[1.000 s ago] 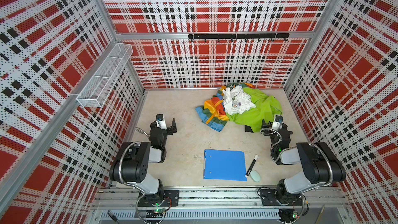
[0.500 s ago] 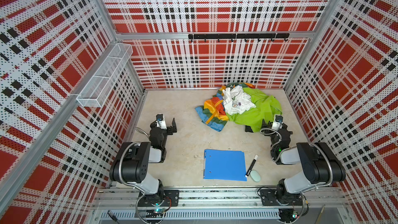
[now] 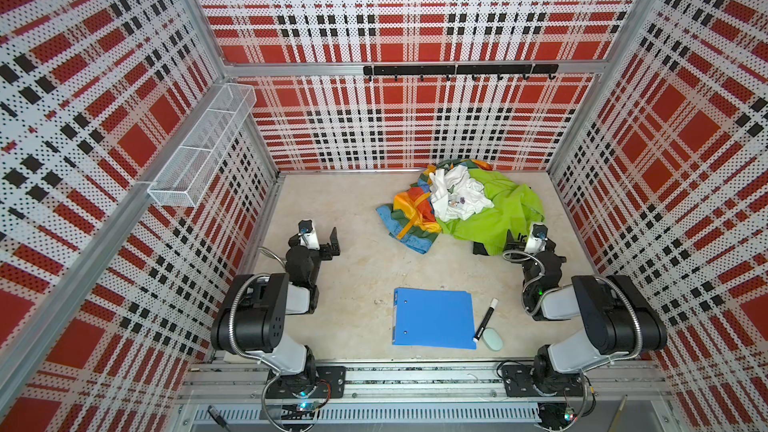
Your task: Pick out a specific cloth from the pile
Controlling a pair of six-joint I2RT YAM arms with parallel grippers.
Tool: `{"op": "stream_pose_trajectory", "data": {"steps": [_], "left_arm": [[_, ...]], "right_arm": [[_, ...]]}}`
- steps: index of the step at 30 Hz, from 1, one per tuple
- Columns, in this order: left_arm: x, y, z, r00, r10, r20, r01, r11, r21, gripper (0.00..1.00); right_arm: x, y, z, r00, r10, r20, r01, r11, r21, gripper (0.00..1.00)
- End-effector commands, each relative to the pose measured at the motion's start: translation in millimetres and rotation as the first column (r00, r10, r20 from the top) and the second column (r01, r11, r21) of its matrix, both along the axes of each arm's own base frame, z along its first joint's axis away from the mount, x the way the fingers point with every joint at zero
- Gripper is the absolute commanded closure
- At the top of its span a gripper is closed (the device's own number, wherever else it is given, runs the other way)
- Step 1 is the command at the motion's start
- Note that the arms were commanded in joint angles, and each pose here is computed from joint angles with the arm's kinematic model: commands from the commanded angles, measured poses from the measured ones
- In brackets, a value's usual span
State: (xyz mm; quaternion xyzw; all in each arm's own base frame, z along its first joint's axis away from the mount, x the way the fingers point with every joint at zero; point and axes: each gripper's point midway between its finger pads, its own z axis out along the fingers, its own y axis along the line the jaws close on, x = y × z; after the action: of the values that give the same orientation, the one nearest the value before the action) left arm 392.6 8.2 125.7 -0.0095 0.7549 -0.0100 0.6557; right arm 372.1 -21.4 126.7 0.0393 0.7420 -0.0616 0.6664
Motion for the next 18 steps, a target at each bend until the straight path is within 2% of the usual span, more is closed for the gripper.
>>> {"op": "stream_pose_trajectory", "data": {"steps": [1,11,18], "left_arm": [[-3.5,-2.0,10.6,0.999,-0.015,0.046,0.016,1.000,-0.003,0.01],[-8.5,-5.6,26.4,0.998,0.039,0.057,-0.041,0.998,0.047,0.01],[-13.1,-7.4,60.8,0.991,0.123,0.049,-0.125,0.991,0.048,0.01]], "right_arm": [[-3.2,-0.3,22.7,0.995,-0.001,0.100,0.001,1.000,0.005,0.00],[-5.8,-6.5,42.2,0.995,-0.039,0.096,0.039,0.999,0.009,0.00],[-4.5,-10.6,73.7,0.995,-0.069,0.067,0.066,0.997,0.034,0.00]]}}
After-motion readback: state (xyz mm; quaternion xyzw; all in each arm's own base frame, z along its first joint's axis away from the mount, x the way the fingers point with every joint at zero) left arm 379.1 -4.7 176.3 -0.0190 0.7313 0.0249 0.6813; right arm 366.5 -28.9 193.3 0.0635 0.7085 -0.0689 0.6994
